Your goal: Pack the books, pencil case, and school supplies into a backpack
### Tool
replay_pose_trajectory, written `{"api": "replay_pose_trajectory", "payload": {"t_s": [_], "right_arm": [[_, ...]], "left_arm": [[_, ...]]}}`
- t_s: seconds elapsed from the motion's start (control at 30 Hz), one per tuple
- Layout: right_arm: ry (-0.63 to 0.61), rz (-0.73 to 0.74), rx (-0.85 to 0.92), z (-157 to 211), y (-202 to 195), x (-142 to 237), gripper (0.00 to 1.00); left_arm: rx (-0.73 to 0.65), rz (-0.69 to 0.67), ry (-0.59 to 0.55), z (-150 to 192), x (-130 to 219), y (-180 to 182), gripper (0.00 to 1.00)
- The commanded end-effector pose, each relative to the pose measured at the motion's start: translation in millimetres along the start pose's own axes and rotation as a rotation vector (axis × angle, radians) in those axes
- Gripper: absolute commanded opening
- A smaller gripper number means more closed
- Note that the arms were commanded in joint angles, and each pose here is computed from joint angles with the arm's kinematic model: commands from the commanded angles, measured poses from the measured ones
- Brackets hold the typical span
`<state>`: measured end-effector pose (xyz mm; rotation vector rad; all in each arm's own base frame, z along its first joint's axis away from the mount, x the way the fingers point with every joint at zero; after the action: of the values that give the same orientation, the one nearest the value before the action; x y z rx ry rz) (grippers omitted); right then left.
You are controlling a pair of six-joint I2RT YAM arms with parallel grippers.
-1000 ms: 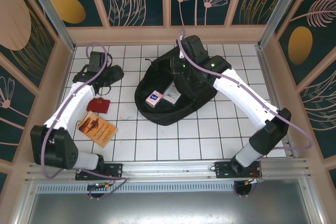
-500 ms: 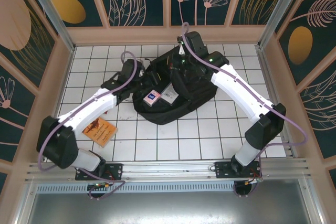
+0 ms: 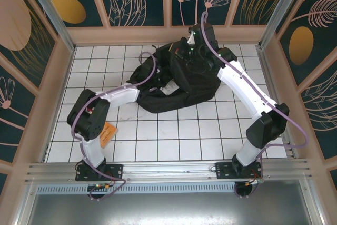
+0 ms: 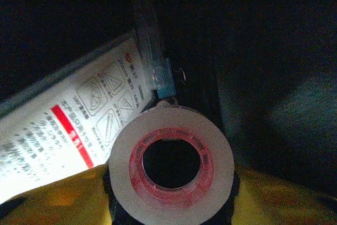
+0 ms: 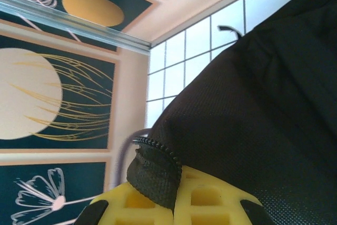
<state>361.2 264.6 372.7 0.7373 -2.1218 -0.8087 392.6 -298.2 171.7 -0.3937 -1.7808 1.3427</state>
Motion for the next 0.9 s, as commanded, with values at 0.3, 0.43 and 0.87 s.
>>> {"api": "replay_pose_trajectory", "payload": {"t_s": [0.3, 0.43, 0.87], "right_arm": [[-0.076, -0.173, -0.001, -22.9, 35.8, 10.6, 0.0], [-0.125, -0.094, 0.016, -28.7, 17.5, 17.2, 0.0], [-0.133, 0.099, 0.102, -8.6, -36.9, 9.3, 0.0]], "left_arm": [[-0.074, 0.036, -0.013, -2.3, -5.9, -40.9, 0.96], [-0.164, -0.105, -0.107, -11.0, 25.7, -45.9, 0.95], [-0.348, -0.269, -0.223, -20.0, 158.6, -56.1, 0.96]]}}
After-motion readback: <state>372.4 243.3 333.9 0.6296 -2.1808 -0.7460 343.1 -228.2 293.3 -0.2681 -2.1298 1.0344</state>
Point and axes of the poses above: each hand's point on the last joint's axis, 136 mm out from that joint toward the fingers, its own x axis back along the fingers, its own y axis along the line the jaws close on, z = x × y, the point moved 6 cm from there along x, back along the fingers, and after that the axes turned 9 degrees about x, right-handed, at the moved point
